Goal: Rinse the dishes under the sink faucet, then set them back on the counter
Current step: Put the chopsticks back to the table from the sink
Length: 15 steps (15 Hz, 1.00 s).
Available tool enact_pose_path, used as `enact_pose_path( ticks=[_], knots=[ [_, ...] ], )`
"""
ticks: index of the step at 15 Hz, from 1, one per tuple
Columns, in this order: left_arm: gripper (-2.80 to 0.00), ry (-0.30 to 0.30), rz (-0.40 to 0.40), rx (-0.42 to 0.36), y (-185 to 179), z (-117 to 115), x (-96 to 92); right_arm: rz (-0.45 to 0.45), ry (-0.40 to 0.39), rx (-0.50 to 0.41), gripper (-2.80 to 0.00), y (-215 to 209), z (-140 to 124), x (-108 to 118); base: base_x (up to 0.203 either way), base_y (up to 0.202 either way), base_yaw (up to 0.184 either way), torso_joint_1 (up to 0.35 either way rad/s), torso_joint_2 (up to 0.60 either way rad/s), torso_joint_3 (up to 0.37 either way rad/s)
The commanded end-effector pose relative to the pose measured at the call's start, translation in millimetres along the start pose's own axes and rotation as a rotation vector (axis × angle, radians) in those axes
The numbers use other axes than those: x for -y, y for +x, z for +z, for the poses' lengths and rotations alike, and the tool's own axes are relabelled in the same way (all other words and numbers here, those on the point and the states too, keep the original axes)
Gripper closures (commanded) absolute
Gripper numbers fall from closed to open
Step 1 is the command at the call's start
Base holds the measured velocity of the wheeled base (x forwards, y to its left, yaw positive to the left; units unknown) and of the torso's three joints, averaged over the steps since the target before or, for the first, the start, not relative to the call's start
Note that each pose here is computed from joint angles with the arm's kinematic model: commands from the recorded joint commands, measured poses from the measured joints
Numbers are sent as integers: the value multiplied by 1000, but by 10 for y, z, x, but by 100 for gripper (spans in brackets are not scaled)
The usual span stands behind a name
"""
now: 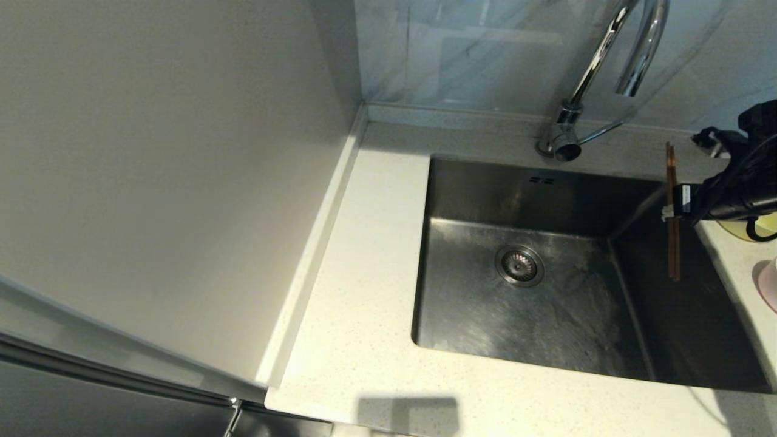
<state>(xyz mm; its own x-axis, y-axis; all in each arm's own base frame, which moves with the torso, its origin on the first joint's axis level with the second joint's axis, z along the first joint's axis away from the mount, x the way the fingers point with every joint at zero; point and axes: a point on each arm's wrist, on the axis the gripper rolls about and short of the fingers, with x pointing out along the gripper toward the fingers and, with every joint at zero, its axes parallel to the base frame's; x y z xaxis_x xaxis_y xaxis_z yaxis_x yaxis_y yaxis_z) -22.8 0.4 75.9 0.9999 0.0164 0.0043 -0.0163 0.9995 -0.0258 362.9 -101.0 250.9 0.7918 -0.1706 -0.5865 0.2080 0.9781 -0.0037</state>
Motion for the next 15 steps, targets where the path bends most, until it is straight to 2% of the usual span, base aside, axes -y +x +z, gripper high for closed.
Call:
enact_pose_path(
  ticks=[1,5,11,13,15],
  knots=[
    [0,0,0,3,-2,0,0,-13,58,103,0,-317,115,40,0,0,0,0,0,0],
    [0,0,0,3,-2,0,0,-47,173,278,0,-666,283,239,0,0,0,0,0,0],
    [0,0,0,3,-2,0,0,-73,227,616,0,-1012,571,442,0,0,0,0,0,0],
    [0,0,0,3,-2,0,0,-75,232,655,0,-1064,593,449,0,0,0,0,0,0],
    [0,0,0,3,-2,0,0,-77,237,616,0,-1006,501,453,0,0,0,0,0,0]
  ],
)
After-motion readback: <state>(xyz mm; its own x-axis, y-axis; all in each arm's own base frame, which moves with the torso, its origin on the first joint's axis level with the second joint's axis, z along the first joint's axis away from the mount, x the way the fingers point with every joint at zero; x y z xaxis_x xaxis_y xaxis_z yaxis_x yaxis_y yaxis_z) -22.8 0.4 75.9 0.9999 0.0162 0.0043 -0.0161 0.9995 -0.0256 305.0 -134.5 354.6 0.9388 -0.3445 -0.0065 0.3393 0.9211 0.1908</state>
